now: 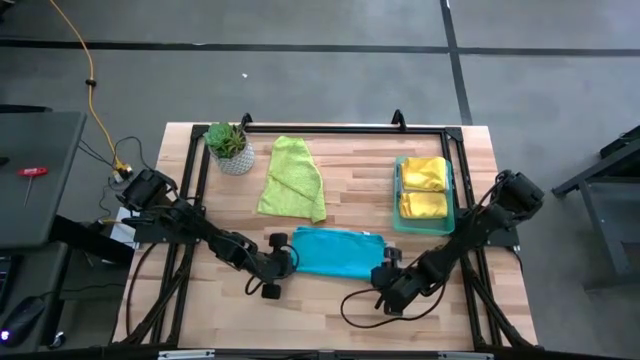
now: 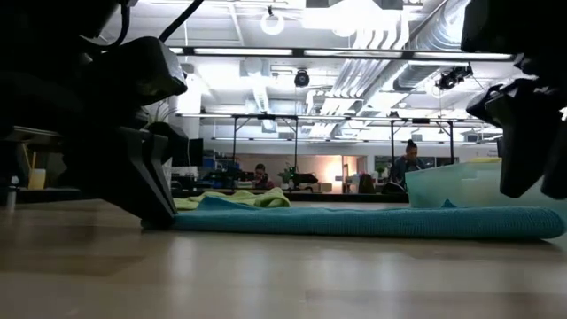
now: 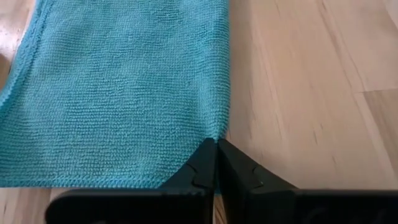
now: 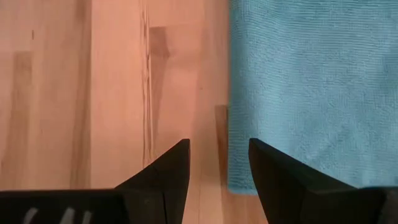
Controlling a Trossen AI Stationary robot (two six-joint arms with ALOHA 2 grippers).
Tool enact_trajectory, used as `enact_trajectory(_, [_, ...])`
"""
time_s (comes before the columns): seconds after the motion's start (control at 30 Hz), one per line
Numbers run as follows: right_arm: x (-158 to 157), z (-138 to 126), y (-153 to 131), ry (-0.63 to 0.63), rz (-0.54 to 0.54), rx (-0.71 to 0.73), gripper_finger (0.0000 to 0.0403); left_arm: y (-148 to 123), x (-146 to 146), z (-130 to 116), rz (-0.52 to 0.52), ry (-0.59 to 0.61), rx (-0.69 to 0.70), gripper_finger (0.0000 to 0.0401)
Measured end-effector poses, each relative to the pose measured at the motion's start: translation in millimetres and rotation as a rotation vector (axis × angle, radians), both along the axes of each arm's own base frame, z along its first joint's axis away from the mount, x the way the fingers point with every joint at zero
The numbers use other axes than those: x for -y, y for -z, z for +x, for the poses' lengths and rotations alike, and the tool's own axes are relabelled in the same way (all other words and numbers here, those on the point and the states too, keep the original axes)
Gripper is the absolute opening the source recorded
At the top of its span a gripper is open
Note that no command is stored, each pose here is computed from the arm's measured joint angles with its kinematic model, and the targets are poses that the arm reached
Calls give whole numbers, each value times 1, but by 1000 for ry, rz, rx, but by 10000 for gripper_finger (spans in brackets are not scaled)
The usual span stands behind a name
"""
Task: Fold microfiber towels
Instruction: Fold the blue microfiber cloth
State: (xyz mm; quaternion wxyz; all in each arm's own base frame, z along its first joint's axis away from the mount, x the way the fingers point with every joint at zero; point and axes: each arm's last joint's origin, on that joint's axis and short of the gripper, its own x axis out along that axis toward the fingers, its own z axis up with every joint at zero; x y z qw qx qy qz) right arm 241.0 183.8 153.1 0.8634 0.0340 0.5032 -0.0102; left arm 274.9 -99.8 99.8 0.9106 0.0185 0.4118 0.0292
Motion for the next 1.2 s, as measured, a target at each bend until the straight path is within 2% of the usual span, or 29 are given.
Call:
enact_trajectory(0.37, [-5,1,31,-26,-53,-112,156,0,0,0,-19,-18,-1,2])
enact_trajectory(0.57, [-5,-2,34,-20,-85,-126,151,1,1,-1,-47,-38,-3,2])
enact_trajectory(0.7, [-5,-2,34,-3,-76,-129,117,1,7,-4,-70,-48,-8,1])
enact_trajectory(0.9, [-5,-3,35,71,-47,-129,11,1,21,-10,-108,-53,-13,1])
enact_trajectory(1.0, [-8,-4,35,133,-22,-113,14,2,29,-14,-129,-60,-10,1])
enact_trajectory(1.2, [-19,-7,33,171,12,-49,3,2,40,-20,-183,-90,-3,0])
